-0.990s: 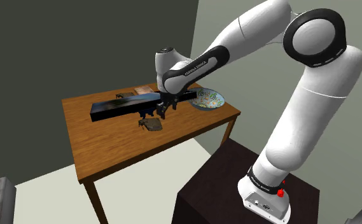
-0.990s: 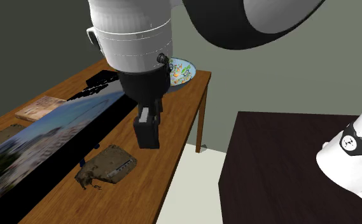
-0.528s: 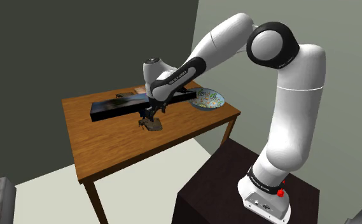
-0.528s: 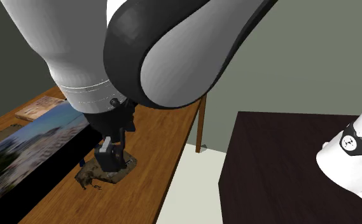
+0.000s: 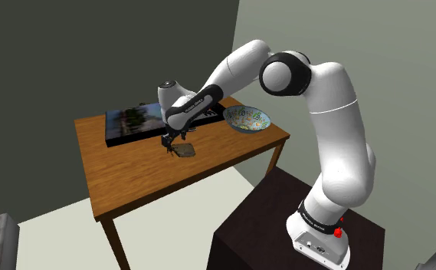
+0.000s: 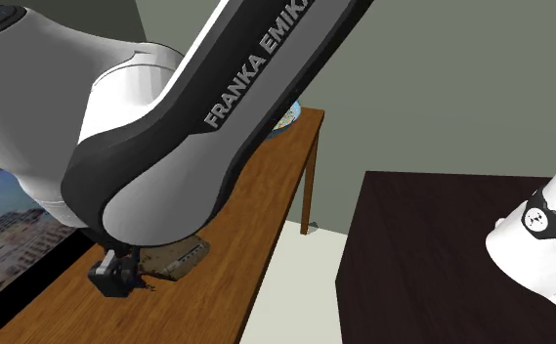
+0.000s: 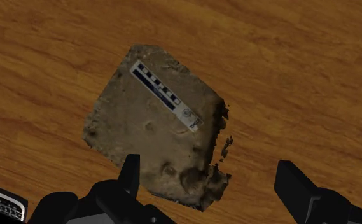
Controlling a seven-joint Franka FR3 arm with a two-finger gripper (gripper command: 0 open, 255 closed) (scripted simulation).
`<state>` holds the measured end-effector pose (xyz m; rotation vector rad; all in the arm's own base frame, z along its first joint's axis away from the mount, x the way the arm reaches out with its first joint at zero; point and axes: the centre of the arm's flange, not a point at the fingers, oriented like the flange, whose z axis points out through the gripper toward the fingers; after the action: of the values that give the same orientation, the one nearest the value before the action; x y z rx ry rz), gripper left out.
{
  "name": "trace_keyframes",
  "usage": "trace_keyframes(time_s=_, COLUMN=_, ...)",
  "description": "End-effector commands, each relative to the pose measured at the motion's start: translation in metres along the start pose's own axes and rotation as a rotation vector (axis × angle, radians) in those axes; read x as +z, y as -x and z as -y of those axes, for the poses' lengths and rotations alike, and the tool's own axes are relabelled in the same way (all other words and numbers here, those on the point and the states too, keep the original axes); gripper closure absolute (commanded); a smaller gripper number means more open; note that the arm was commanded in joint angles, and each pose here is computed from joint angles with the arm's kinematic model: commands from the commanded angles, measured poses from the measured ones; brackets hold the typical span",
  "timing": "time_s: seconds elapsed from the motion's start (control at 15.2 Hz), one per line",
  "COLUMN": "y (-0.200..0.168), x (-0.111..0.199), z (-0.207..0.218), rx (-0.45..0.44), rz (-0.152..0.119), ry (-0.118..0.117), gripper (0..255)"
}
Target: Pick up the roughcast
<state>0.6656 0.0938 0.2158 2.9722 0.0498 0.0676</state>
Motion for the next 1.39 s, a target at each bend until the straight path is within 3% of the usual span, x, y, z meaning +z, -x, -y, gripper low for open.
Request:
trace_keyframes(time_s=0.0, y=-0.01, x=0.014, z=0.007, rx=0.003, rz=-0.004, ry=0.001, gripper=0)
trace_keyframes(time_s=0.59, y=-0.008, x=0.048, z=0.013, rx=0.003, rz=-0.004, ry=0.001, gripper=0)
trace_keyframes(time_s=0.66, y=-0.008, x=0.048, z=0.013, rx=0.003, rz=-0.004, ry=0.001, gripper=255)
trace_keyframes(time_s=1.32, y=-0.008, x=0.043, z=0.012, rx=0.003, rz=-0.004, ry=0.001, gripper=255)
